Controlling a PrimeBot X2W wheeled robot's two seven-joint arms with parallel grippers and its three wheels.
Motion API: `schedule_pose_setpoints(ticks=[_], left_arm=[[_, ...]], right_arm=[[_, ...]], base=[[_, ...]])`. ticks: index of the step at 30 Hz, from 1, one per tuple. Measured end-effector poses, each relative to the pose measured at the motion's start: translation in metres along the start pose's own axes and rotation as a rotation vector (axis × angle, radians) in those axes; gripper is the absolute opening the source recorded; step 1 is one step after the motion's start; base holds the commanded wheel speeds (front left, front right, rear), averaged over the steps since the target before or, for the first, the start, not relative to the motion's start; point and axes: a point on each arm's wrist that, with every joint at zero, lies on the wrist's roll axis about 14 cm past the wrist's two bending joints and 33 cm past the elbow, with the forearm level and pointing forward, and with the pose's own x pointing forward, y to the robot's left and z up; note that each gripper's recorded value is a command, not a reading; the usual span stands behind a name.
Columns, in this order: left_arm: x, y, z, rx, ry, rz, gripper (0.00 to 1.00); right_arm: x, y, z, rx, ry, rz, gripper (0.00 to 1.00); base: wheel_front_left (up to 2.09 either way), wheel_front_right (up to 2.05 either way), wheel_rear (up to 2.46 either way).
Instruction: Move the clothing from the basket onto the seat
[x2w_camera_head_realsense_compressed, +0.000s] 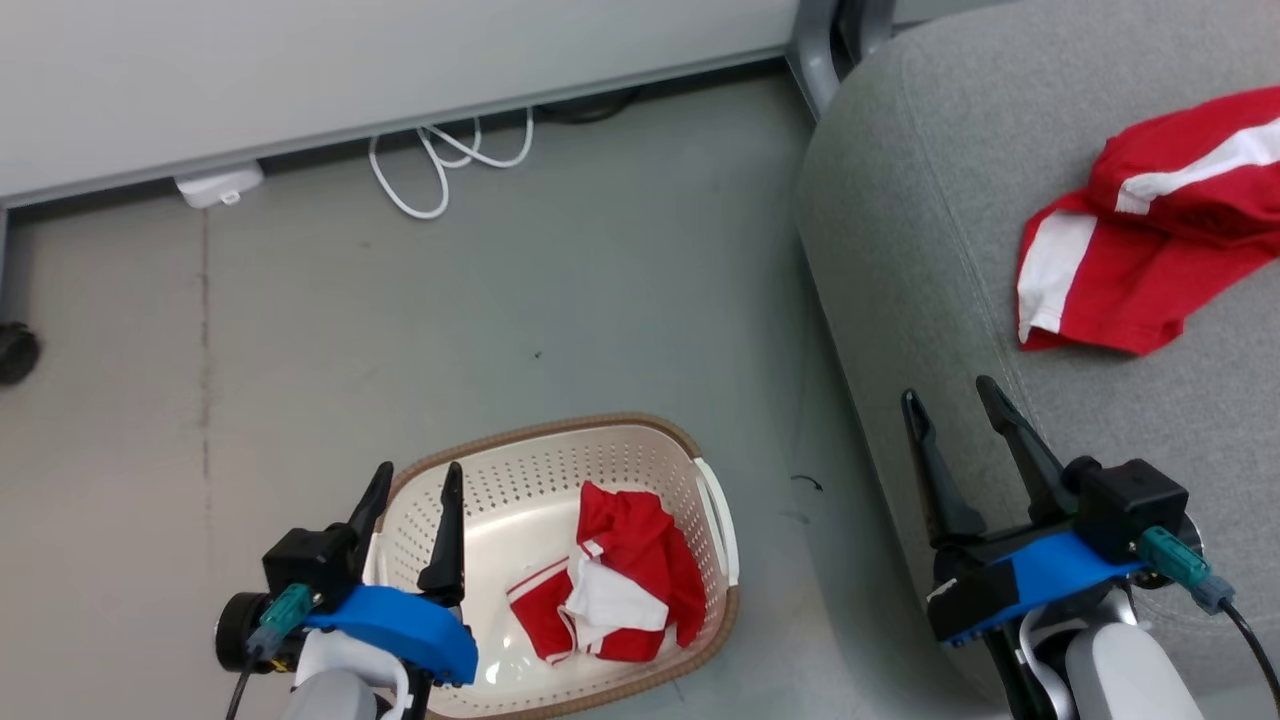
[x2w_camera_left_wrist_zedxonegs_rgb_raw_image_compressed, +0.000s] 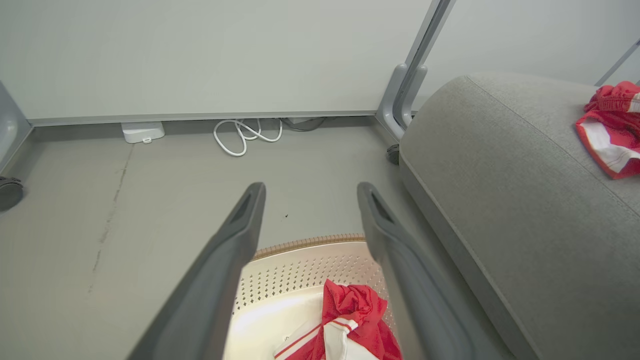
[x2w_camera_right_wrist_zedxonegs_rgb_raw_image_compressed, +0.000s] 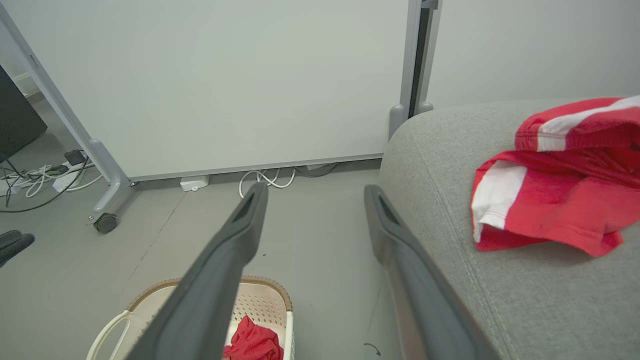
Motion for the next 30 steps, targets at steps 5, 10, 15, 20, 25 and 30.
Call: schedule_pose_setpoints(ticks=[5, 10, 15, 20, 25, 30], left_arm=[[0.025, -0.016, -0.045, -0.01, 0.145, -0.078, 1.0], [0.05, -0.023, -0.08, -0.004, 0.251, -0.134, 1.0], [0.069, -0.033, -0.118, 0.012, 0.358, -0.2, 1.0], [0.069, -0.035, -0.168, 0.05, 0.498, -0.26, 1.0], [0.07, -0.031, -0.204, 0.067, 0.6, -0.281, 1.0], [0.075, -0.029, -0.229, 0.062, 0.658, -0.292, 1.0]], right_arm=[[0.01, -0.007, -0.013, -0.005, 0.025, -0.014, 1.0], [0.016, -0.014, -0.031, 0.001, 0.058, -0.031, 1.0], [0.019, -0.024, -0.054, 0.01, 0.107, -0.057, 1.0], [0.021, -0.029, -0.077, 0.015, 0.157, -0.071, 1.0], [0.025, -0.035, -0.092, 0.009, 0.183, -0.082, 1.0], [0.027, -0.038, -0.109, 0.002, 0.222, -0.086, 1.0]], base=[[0.0, 0.0, 0.0], [0.0, 0.0, 0.0], [0.0, 0.0, 0.0], [0.0, 0.0, 0.0], [0.0, 0.0, 0.0], [0.0, 0.0, 0.0]])
